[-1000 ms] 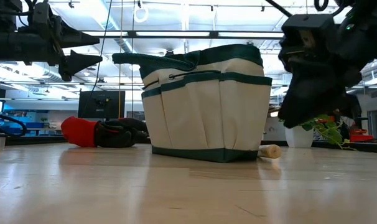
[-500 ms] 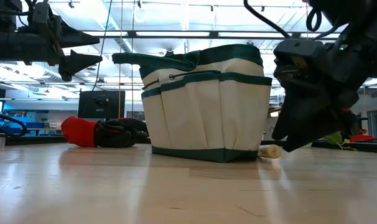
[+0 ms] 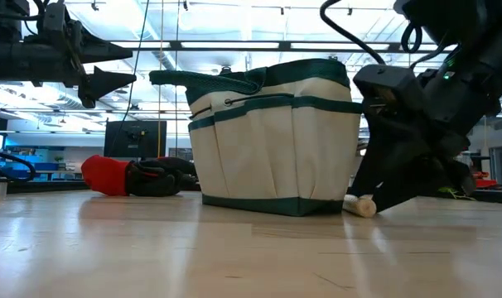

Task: Pick & Place Garden tools in Gardening bag
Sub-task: Put the light brown rake into the white bag

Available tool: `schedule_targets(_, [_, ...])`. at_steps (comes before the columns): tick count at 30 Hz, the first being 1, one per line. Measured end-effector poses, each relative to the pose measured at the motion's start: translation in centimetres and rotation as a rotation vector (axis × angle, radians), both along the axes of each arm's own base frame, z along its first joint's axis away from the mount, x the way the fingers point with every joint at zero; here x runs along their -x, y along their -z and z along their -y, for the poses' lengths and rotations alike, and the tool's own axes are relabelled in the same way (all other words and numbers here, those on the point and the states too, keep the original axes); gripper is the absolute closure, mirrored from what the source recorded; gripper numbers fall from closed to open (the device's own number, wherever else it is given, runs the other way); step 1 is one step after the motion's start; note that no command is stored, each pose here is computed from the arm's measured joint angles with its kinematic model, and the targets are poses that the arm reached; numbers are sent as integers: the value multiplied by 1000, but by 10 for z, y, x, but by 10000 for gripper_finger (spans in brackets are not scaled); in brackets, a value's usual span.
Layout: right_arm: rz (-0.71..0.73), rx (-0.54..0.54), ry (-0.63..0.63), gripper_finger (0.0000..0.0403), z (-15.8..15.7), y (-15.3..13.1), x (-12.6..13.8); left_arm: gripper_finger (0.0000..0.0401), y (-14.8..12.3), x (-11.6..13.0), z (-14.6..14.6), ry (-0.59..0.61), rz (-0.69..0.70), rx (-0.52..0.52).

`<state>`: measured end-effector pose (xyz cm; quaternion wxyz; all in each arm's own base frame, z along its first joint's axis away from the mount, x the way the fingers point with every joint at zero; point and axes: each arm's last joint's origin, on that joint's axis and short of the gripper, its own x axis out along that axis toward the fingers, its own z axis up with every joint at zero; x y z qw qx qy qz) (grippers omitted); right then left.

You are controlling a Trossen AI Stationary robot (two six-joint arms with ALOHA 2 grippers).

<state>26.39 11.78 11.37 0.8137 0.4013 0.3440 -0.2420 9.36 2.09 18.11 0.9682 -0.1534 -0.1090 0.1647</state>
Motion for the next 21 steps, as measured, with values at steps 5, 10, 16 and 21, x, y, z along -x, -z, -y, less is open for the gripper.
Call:
schedule_targets(5, [35,-19,1,234,-2,1,-4,110,0,0,0,0,0,-1])
schedule_targets(10, [33,-25,-2,234,-2,3,-4,110,0,0,0,0,-2,-1])
schedule_targets(16, [16,-33,-4,234,-2,4,-4,110,0,0,0,0,-2,-1])
schedule_targets(21, [-10,-52,13,237,-1,5,-2,110,0,0,0,0,-2,-2])
